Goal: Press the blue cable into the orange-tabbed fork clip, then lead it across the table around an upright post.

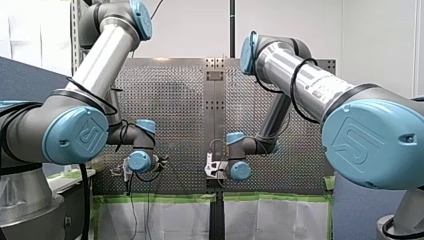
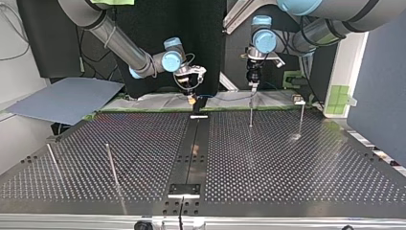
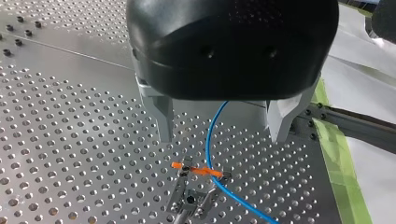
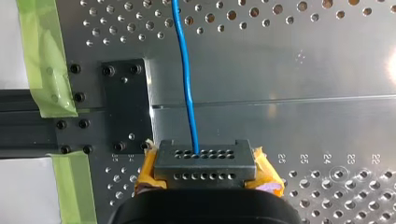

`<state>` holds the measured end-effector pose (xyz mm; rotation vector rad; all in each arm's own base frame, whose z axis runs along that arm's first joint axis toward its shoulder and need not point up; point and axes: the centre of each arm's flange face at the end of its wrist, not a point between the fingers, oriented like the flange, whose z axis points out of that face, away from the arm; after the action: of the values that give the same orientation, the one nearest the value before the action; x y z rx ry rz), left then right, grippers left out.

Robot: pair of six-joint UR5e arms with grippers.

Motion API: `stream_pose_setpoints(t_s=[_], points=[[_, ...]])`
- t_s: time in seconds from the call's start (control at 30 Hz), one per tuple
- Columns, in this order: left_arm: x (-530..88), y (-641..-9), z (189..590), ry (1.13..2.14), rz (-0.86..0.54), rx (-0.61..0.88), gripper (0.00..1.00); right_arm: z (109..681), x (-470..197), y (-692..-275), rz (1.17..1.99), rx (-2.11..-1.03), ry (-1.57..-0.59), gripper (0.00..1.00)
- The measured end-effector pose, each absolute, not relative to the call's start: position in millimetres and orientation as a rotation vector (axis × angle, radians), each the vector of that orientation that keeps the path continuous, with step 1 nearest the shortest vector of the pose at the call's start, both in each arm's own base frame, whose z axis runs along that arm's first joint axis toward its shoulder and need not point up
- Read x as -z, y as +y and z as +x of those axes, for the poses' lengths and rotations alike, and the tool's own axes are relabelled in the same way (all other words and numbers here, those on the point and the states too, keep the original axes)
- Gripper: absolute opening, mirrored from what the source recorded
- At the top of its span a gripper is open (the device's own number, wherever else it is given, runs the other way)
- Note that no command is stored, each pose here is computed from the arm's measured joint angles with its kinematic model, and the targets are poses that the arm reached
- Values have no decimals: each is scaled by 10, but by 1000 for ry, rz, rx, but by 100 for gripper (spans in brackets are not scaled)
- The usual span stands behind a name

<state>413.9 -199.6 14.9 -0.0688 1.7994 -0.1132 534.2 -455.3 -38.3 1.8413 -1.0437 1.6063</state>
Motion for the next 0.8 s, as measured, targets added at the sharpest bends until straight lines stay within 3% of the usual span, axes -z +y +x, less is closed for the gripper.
stream_pose_setpoints(t_s=[0.8], points=[[-122, -1976, 4043, 1834, -128, 41, 100, 5346, 405, -4534, 1849, -1602, -1045, 0]])
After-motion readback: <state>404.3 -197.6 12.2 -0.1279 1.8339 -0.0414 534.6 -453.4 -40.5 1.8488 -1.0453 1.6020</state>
